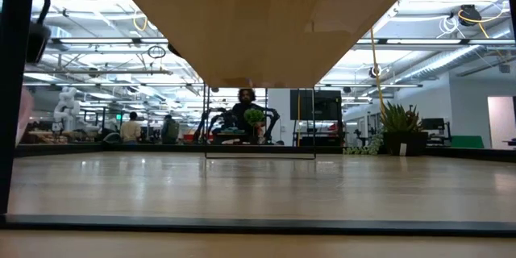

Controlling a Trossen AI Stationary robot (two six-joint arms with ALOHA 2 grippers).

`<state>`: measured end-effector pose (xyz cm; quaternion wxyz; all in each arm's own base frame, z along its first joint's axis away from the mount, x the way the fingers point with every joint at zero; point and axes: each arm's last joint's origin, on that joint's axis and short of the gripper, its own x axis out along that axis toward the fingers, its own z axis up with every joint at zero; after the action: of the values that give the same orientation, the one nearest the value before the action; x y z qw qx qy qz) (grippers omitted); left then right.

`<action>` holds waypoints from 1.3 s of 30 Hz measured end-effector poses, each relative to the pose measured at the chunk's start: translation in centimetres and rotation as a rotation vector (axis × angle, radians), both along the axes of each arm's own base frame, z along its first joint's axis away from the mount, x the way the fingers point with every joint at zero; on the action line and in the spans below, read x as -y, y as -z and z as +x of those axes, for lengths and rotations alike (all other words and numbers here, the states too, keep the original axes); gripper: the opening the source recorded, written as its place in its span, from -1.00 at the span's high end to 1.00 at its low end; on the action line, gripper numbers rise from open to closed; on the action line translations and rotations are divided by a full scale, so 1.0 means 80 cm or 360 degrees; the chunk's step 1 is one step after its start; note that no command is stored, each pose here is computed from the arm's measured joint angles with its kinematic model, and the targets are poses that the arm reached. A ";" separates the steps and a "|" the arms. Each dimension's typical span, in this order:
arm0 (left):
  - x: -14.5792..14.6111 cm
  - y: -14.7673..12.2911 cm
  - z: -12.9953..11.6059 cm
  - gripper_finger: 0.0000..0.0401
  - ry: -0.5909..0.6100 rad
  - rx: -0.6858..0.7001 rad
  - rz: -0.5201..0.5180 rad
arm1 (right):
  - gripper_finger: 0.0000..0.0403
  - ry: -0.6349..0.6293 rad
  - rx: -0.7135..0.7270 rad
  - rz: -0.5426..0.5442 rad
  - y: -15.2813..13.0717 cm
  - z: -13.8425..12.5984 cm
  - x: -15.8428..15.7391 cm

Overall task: Pick and place slides into the shelf
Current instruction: Put the right pink slide on the shelf

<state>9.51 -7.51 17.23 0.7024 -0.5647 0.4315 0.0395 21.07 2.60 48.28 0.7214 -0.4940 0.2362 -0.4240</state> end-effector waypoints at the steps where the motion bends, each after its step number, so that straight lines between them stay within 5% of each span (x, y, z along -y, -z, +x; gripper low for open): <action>1: -0.003 -0.012 -0.002 1.00 -0.0021 0.0013 0.0045 | 0.47 0.0001 0.0000 0.0000 0.000 0.000 0.000; 7: -0.027 -0.088 -0.022 1.00 -0.0200 0.0072 0.0314 | 0.47 0.0001 0.0000 0.0000 0.000 0.000 0.000; 20: -0.051 -0.206 -0.041 1.00 -0.0358 0.0042 0.0606 | 0.47 0.0001 0.0001 0.0001 0.000 0.000 0.000; 27: -0.057 -0.287 -0.039 1.00 -0.0553 0.0269 0.0771 | 0.47 -0.0001 0.0036 0.0023 0.000 0.000 0.000; 33: -0.030 -0.335 -0.001 1.00 -0.0708 0.0441 0.0804 | 0.47 0.0008 0.0040 0.0028 0.000 0.000 0.000; 39: 0.036 -0.328 0.080 1.00 -0.0749 0.0528 0.0727 | 0.47 0.0019 0.0042 0.0026 0.000 0.000 0.003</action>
<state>15.94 -10.37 43.46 0.8425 -0.4758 0.1502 0.2031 21.08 2.37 48.29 0.7259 -0.4810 0.2332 -0.4329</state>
